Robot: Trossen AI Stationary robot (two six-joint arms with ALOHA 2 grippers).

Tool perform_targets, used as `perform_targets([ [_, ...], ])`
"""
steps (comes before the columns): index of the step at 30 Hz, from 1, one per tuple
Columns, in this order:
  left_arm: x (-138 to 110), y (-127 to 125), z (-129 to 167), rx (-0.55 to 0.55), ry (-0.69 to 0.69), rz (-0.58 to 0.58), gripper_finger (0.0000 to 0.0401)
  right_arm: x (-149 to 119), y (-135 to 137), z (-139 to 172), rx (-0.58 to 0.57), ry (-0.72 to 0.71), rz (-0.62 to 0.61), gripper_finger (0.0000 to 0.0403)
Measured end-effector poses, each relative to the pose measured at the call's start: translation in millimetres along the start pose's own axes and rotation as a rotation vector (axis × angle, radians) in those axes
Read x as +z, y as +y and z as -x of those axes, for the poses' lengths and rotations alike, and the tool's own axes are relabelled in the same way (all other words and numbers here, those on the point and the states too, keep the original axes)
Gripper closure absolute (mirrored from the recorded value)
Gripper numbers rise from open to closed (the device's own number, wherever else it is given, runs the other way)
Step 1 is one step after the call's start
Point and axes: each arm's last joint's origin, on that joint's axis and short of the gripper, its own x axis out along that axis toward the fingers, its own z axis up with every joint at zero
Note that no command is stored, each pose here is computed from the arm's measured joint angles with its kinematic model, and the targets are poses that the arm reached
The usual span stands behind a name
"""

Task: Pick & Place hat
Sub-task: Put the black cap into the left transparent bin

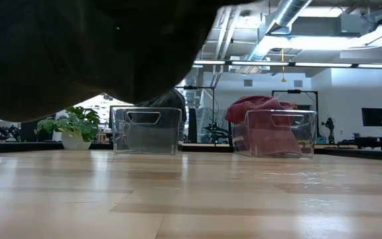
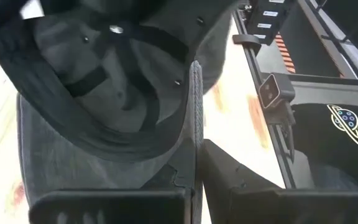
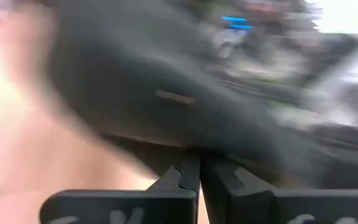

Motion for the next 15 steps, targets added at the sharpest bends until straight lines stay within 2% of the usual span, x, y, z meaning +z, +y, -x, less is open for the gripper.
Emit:
perform_targets([
  [5, 0, 1, 0, 0.008, -0.004, 0.001, 0.0388, 5, 26, 20, 0.447, -0.09, -0.04, 0.0403],
  [7, 0, 1, 0, 0.009, -0.005, 0.001, 0.0388, 7, 33, 28, 0.579, -0.125, -0.035, 0.0403],
  [8, 0, 1, 0, 0.01, -0.005, 0.0, 0.0388, 8, 35, 32, 0.611, -0.141, -0.026, 0.0403],
  [11, 1, 1, -1, 0.012, -0.007, -0.002, 0.0388, 16, 32, 44, 0.584, -0.181, -0.011, 0.0403],
  [13, 1, 1, -1, 0.012, -0.008, -0.001, 0.0387, 22, 24, 50, 0.459, -0.209, 0.005, 0.0403],
  [15, 1, 1, -1, 0.014, -0.009, -0.001, 0.0388, 31, 11, 54, 0.256, -0.229, -0.005, 0.0403],
])
